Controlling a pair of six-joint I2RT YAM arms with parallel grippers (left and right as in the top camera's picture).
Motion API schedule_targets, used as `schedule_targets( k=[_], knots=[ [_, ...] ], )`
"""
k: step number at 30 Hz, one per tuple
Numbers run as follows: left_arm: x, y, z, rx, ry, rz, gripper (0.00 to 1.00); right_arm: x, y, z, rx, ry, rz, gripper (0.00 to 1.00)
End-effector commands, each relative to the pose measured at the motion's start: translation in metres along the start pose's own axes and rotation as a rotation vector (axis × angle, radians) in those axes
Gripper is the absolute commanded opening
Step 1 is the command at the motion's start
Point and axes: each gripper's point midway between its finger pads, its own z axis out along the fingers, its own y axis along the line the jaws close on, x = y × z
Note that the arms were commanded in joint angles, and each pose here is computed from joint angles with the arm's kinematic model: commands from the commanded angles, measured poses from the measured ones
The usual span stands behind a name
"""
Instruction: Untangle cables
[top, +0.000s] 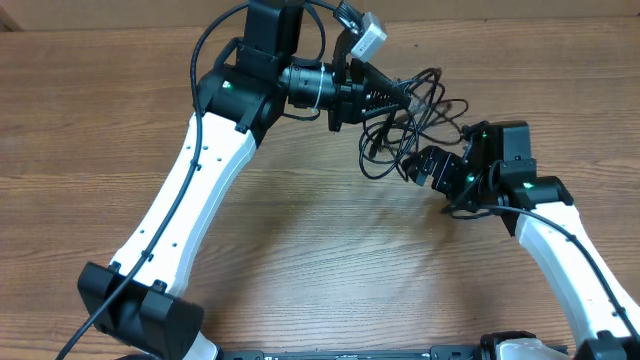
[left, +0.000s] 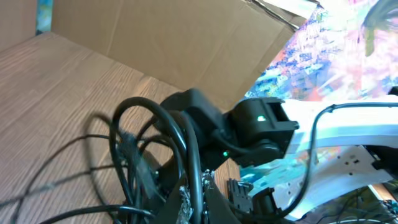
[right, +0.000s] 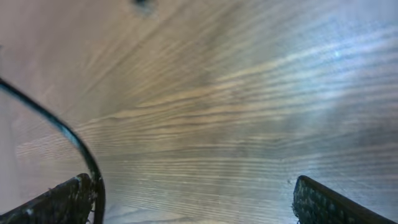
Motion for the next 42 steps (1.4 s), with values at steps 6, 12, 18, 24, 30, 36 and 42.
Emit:
schedule_targets(
  k=[6,12,18,24,30,36,42],
  knots=[
    [-0.001,0.048,-0.047,-0.486,0.018,-0.059,0.04,0.031,0.051,-0.01,-0.31,0.171,-0.105,1.0],
    [0.032,0.077,-0.07,-0.716,0.104,-0.205,0.04,0.037,0.086,-0.027,-0.534,0.202,-0.216,1.0],
    [0.038,0.057,-0.048,-0.617,0.131,-0.235,0.04,0.022,0.107,-0.036,-0.632,0.157,-0.229,1.0],
    [0.041,0.034,-0.014,-0.536,0.166,-0.195,0.04,0.014,0.106,-0.033,-0.603,0.123,-0.211,1.0],
    [0.034,0.002,0.022,-0.397,0.162,-0.124,0.04,0.003,0.082,-0.018,-0.444,0.064,-0.158,1.0],
    [0.015,-0.011,0.025,-0.328,0.107,-0.066,0.04,-0.003,0.017,0.0,-0.088,0.005,-0.036,1.0],
    [-0.007,-0.012,-0.014,-0.394,0.033,-0.038,0.04,-0.005,-0.029,-0.002,0.163,-0.048,0.033,1.0]
  ],
)
